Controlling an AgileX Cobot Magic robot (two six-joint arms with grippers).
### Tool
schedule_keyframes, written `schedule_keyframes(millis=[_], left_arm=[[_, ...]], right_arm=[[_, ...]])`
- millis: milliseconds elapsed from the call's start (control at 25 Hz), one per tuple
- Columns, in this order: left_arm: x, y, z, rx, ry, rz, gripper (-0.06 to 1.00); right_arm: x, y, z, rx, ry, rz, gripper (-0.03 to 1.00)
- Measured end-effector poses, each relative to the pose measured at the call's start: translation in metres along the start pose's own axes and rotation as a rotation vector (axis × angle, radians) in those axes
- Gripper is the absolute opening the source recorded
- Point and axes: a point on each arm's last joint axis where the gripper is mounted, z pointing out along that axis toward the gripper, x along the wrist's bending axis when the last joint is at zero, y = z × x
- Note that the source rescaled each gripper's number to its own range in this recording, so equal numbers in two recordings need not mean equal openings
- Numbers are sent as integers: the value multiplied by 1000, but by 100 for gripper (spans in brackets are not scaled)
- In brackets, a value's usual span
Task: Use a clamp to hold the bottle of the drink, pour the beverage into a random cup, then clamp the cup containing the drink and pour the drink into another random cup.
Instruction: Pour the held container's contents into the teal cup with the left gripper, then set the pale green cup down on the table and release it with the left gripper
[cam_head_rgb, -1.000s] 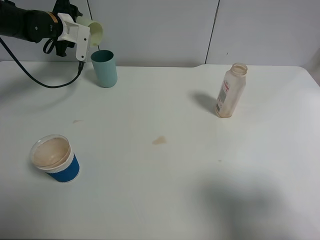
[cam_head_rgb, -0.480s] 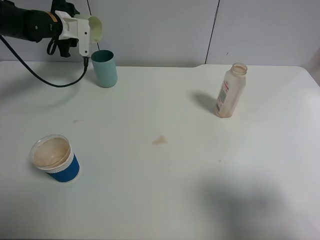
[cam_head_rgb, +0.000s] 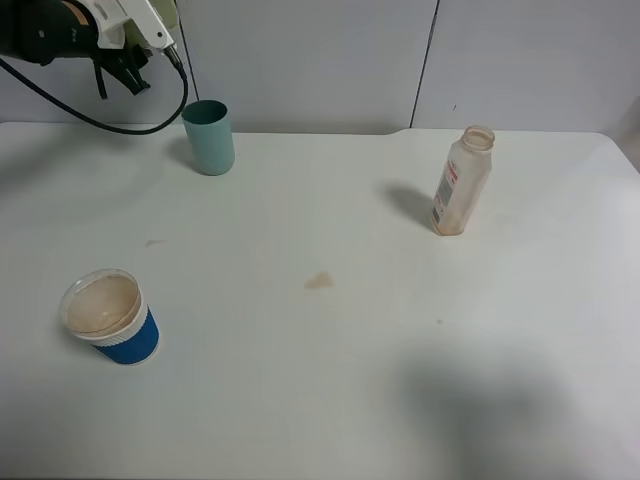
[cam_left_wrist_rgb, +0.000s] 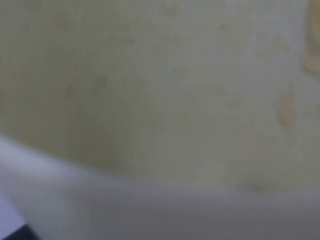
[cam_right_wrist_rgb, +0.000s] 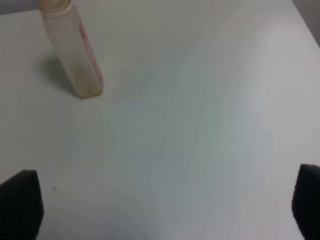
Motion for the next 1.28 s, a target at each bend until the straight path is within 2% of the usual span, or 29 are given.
schedule_keyframes(millis=[240,280,440,640,1040,1280], left_arm=[[3,-19,-2,79,-39,-142,2],[1,-27,-5,101,-45,-185,2],[-10,-46,-11,125,-46,-262,2],[-18,-59,-19,126,-30,-306,2],[-52,-76,-38,151,-57,-365,2],[-67,-84,-47,159,-50,-442,2]], right_arm=[[0,0,0,0,0,0,100],[0,0,0,0,0,0,100],[0,0,0,0,0,0,100],[0,0,0,0,0,0,100],[0,0,0,0,0,0,100],[0,0,0,0,0,0,100]])
